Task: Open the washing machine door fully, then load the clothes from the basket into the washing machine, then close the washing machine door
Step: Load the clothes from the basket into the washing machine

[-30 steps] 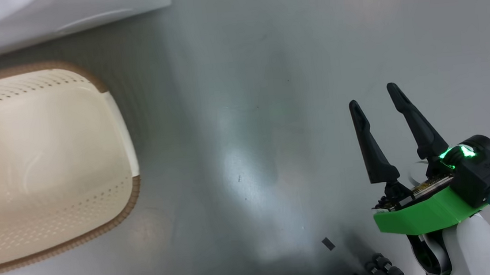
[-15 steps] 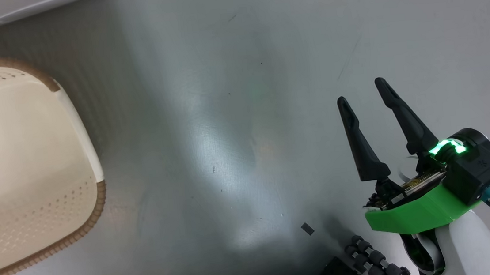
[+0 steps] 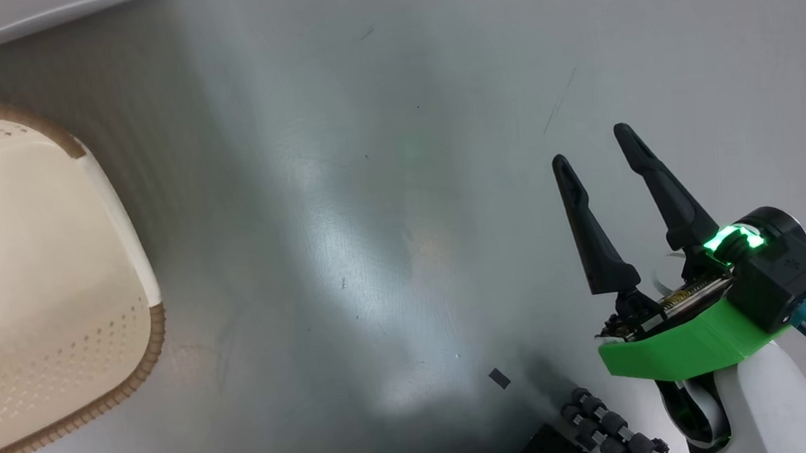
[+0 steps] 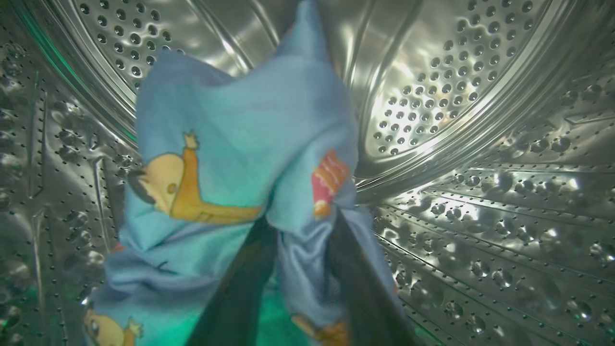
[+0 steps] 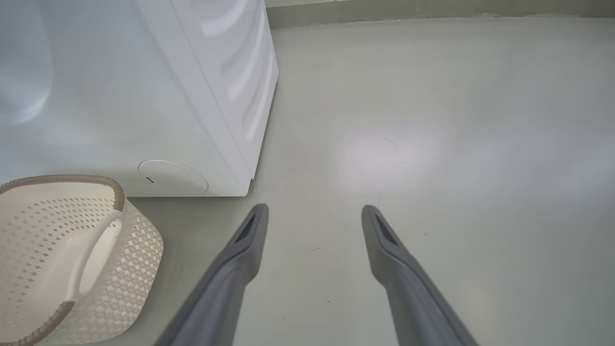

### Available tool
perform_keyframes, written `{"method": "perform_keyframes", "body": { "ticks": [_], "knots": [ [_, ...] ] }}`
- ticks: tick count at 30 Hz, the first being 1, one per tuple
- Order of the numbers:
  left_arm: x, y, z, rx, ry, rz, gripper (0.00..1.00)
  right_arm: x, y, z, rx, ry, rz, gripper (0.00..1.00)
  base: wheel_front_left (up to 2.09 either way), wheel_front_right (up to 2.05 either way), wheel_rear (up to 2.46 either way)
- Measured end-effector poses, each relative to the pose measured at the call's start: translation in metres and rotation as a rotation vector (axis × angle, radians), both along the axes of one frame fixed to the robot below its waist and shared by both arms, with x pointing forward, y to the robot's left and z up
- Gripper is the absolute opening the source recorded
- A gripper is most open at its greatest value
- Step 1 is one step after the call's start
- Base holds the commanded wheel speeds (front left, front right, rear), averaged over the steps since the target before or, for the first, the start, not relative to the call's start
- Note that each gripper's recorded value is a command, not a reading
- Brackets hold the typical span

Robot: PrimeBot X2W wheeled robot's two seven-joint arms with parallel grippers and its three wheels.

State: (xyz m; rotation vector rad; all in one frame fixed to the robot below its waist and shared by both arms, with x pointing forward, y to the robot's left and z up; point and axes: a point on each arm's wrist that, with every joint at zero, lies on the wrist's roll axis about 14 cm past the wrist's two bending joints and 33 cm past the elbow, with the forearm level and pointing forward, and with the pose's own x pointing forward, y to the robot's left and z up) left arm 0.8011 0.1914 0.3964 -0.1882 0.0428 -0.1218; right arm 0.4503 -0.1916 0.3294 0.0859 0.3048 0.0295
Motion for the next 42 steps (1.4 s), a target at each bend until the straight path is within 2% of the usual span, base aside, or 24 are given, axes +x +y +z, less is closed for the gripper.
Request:
{"method": "perform_keyframes", "body": {
  "ticks": [13, 23, 29, 36, 42],
  "knots": [
    [-0.011, 0.000, 0.017, -0.013, -0.007, -0.019, 1.00, 0.006, 0.006, 0.009, 0.005, -0.033, 0.017, 1.00, 0.00, 0.00, 0.00],
    [-0.035, 0.000, 0.007, 0.012, 0.034, -0.059, 1.00, 0.014, 0.014, 0.012, -0.009, -0.059, 0.046, 1.00, 0.00, 0.00, 0.00],
    [-0.062, 0.006, -0.008, 0.045, 0.088, -0.084, 1.00, 0.020, 0.024, 0.013, -0.013, -0.075, 0.078, 1.00, 0.00, 0.00, 0.00],
    [-0.089, 0.002, 0.013, -0.009, 0.047, -0.112, 1.00, 0.027, 0.040, 0.021, -0.017, -0.109, 0.125, 1.00, 0.00, 0.00, 0.00],
    [-0.129, -0.002, 0.016, -0.027, 0.049, -0.132, 1.00, 0.029, 0.050, 0.033, -0.016, -0.138, 0.149, 1.00, 0.00, 0.00, 0.00]
  ]
}}
